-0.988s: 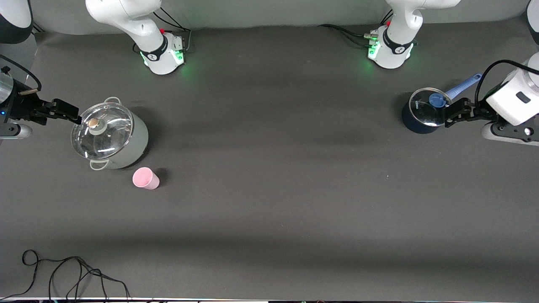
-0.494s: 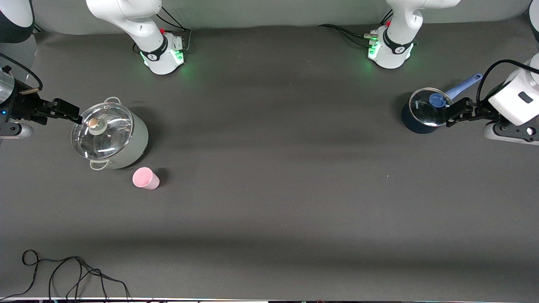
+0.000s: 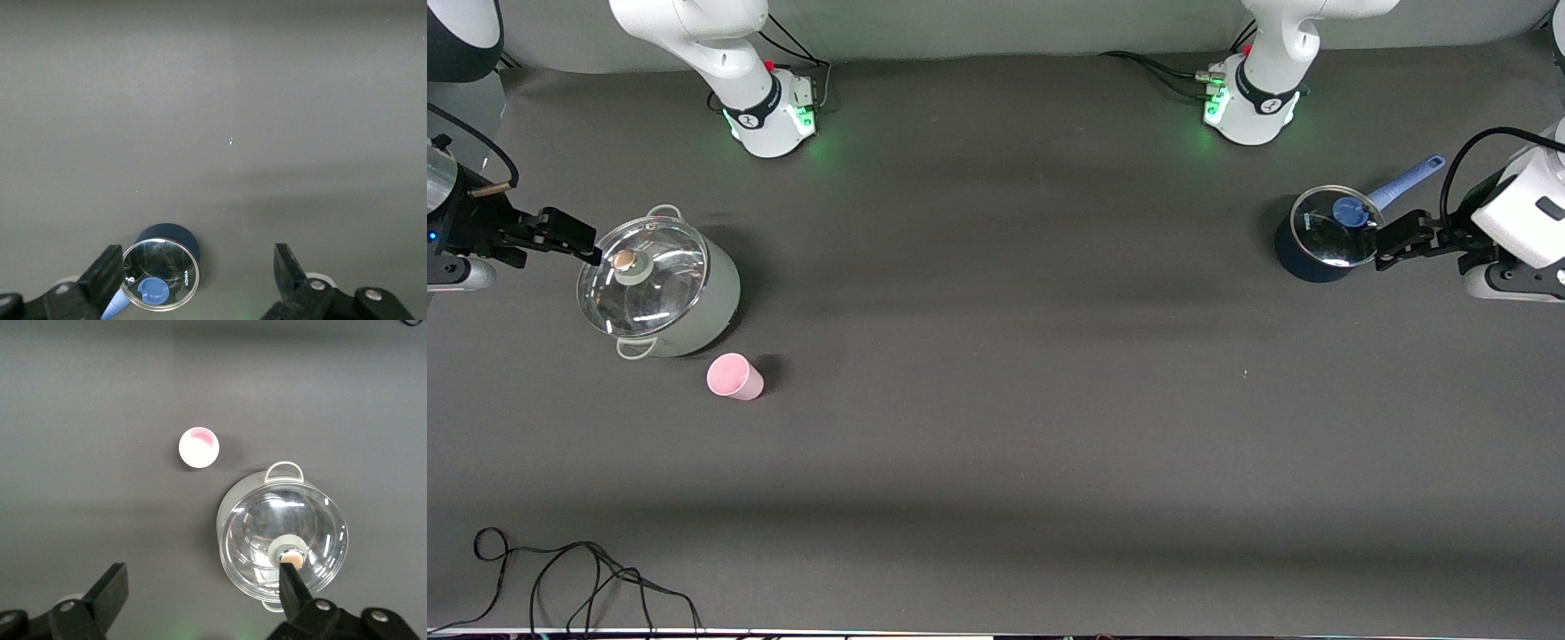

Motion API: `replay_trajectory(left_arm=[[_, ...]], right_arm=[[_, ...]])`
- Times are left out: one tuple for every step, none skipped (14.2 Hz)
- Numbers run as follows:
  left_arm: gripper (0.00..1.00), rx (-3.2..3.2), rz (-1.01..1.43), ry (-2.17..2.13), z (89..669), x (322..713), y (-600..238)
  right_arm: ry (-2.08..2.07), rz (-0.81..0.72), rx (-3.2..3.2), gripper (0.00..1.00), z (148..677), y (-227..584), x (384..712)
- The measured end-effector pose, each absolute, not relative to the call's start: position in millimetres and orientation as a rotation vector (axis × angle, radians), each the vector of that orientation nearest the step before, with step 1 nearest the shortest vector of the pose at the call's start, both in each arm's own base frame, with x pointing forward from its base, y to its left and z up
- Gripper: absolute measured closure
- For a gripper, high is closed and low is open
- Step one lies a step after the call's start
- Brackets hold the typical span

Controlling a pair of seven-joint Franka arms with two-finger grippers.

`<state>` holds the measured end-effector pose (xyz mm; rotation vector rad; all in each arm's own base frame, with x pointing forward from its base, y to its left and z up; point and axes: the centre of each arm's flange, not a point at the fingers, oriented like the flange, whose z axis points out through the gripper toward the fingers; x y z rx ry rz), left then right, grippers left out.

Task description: Transfer pink cup from left to right arm

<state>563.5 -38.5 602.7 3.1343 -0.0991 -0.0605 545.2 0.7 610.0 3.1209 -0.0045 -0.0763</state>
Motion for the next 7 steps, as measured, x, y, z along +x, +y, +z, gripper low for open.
replay_trajectory(left_arm=[[0.00,3.135,-0.060,-0.090,602.8,563.6,-37.6],[0.00,3.135,-0.060,-0.083,602.8,563.7,-36.5],[0.00,3.135,-0.060,-0.077,602.8,563.7,-35.7],[0.00,3.135,-0.061,-0.075,602.8,563.7,-35.3],[0.00,3.135,-0.062,-0.073,602.7,563.6,-35.1],[0.00,3.136,-0.062,-0.072,602.7,563.6,-35.1],[0.00,3.136,-0.062,-0.071,602.7,563.6,-35.1]], right_arm=[[-0.006,-0.070,3.123,0.00,610.6,0.6,545.5],[-0.006,-0.062,3.124,0.00,611.1,0.7,546.1],[-0.006,-0.054,3.126,0.00,611.7,0.8,546.6],[-0.006,-0.050,3.127,0.00,612.1,0.9,546.7],[-0.006,-0.049,3.128,0.00,612.4,1.0,546.7],[-0.006,-0.048,3.128,0.00,612.6,1.1,546.7],[-0.006,-0.048,3.128,0.00,612.7,1.1,546.7]])
